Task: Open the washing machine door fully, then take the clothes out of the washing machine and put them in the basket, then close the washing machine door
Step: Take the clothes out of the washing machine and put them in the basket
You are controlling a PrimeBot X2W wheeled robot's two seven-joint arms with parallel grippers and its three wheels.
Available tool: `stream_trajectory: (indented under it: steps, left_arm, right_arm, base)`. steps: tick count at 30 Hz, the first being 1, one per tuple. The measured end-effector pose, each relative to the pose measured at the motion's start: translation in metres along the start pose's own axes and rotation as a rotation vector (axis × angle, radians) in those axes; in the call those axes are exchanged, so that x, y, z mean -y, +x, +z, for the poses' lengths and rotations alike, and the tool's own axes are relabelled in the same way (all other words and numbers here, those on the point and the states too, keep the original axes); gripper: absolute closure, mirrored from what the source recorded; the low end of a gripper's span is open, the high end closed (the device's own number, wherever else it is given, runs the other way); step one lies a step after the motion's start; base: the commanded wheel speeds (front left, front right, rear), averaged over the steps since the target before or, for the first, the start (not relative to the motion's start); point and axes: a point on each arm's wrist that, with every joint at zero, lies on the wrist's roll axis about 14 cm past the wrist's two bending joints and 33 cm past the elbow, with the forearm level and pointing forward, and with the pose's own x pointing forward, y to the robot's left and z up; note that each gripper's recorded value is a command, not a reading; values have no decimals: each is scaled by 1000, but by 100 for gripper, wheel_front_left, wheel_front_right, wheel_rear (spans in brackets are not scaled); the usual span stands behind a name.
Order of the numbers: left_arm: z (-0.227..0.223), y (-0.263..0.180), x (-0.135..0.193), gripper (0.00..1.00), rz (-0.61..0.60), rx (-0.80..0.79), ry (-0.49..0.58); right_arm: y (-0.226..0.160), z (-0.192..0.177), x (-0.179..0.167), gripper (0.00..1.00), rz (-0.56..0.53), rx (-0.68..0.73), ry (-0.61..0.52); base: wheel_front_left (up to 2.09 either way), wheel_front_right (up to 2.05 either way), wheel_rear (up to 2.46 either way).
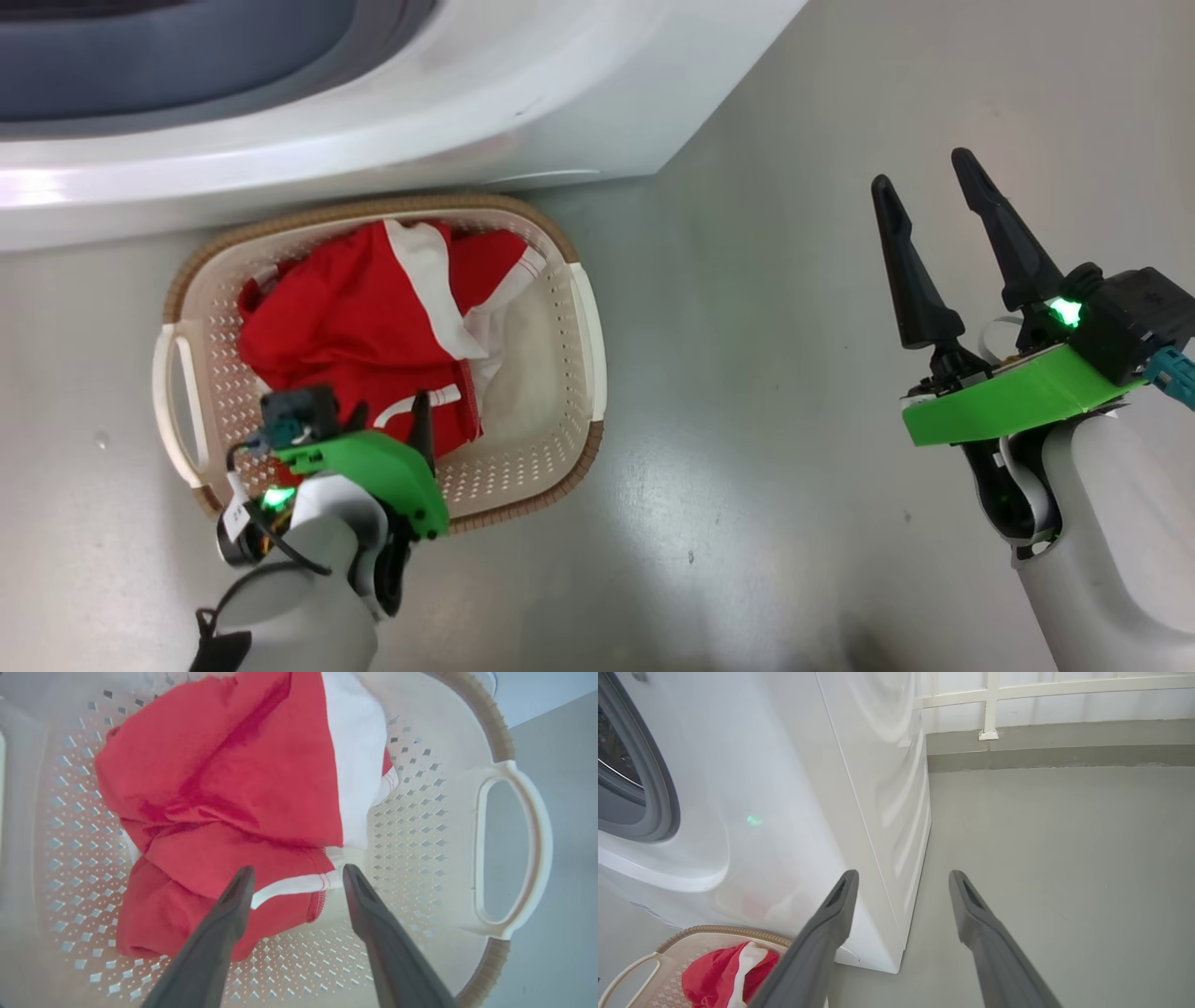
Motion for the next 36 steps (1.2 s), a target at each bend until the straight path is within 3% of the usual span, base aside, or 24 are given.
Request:
stream_trajectory:
  steps: [8, 20, 36]
  left_arm:
    - [70, -16, 6, 0, -27, 227, 5]
    - [100, -75, -1, 0, -23, 426, 8]
    - [137, -174, -1, 0, -54, 714, 41]
  right_arm:
    - [-2, 18, -11, 0, 17, 39, 7]
    - [-19, 46, -40, 0, 60, 88, 26]
    - [-71, 81, -45, 0, 35, 152, 8]
  base:
    - [0, 0, 0]
    - [0, 0, 0]
    - [0, 0, 0]
